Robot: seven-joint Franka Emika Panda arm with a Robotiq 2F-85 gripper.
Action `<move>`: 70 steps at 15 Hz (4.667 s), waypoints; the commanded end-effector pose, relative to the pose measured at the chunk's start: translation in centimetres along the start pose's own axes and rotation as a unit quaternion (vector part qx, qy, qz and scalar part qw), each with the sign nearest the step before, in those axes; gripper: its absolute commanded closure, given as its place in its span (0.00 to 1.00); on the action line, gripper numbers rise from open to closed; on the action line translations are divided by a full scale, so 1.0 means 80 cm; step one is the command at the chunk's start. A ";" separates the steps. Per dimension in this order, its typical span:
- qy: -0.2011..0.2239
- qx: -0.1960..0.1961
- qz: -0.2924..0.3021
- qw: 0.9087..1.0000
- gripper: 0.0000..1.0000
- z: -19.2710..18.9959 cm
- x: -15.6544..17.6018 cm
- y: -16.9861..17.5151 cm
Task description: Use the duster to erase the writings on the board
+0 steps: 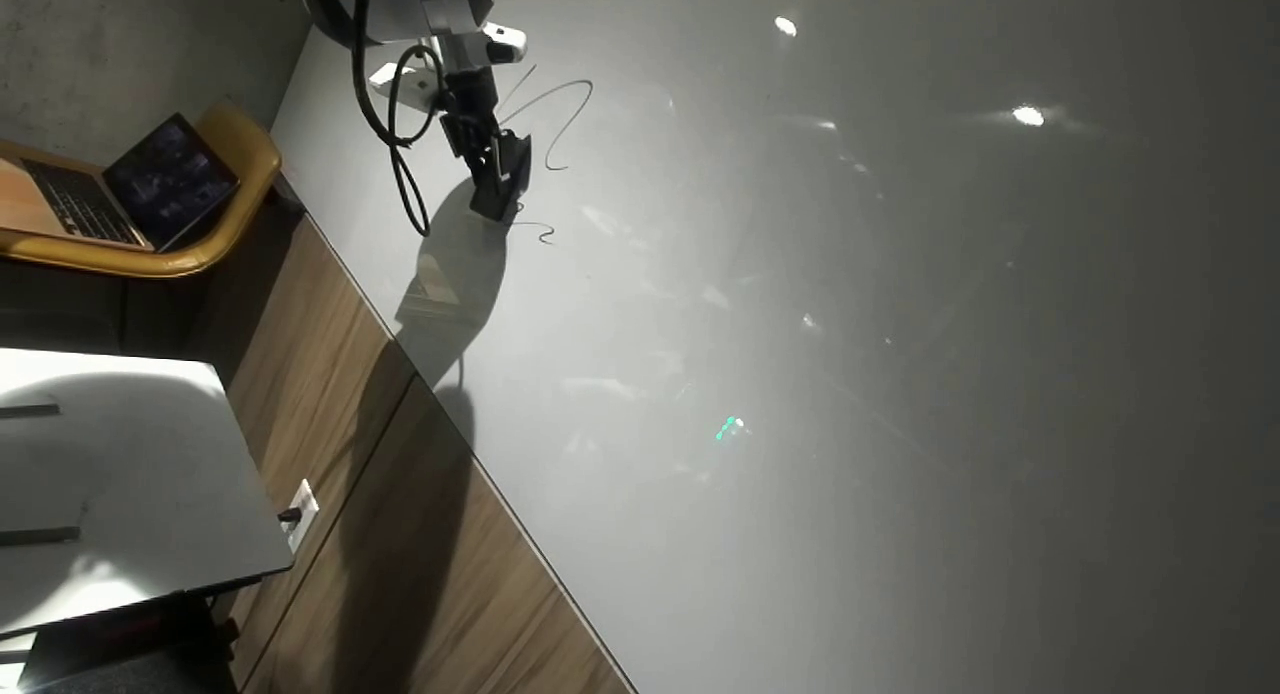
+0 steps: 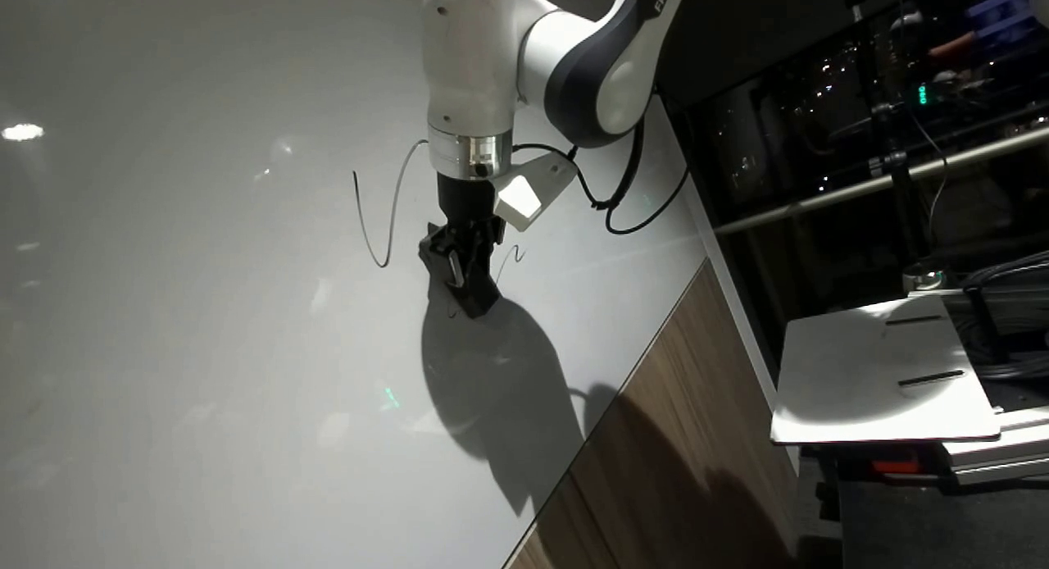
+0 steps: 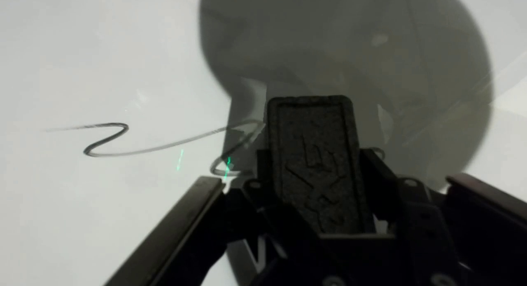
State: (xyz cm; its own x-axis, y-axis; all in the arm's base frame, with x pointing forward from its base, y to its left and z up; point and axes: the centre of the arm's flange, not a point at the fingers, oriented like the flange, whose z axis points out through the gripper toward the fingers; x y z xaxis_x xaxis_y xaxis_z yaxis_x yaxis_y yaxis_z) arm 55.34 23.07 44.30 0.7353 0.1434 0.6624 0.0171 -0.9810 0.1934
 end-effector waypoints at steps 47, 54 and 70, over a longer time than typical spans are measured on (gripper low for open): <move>0.065 0.000 0.037 0.997 0.70 -0.188 0.165 0.036; 0.059 -0.040 0.031 0.997 0.70 -0.127 0.175 0.118; 0.040 -0.031 0.000 0.999 0.70 -0.128 0.089 0.086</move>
State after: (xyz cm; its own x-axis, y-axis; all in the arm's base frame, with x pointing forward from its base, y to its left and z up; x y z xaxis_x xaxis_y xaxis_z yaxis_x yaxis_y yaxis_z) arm 54.39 17.55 60.68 0.7016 0.1316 0.7003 -0.0667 -0.9664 0.2484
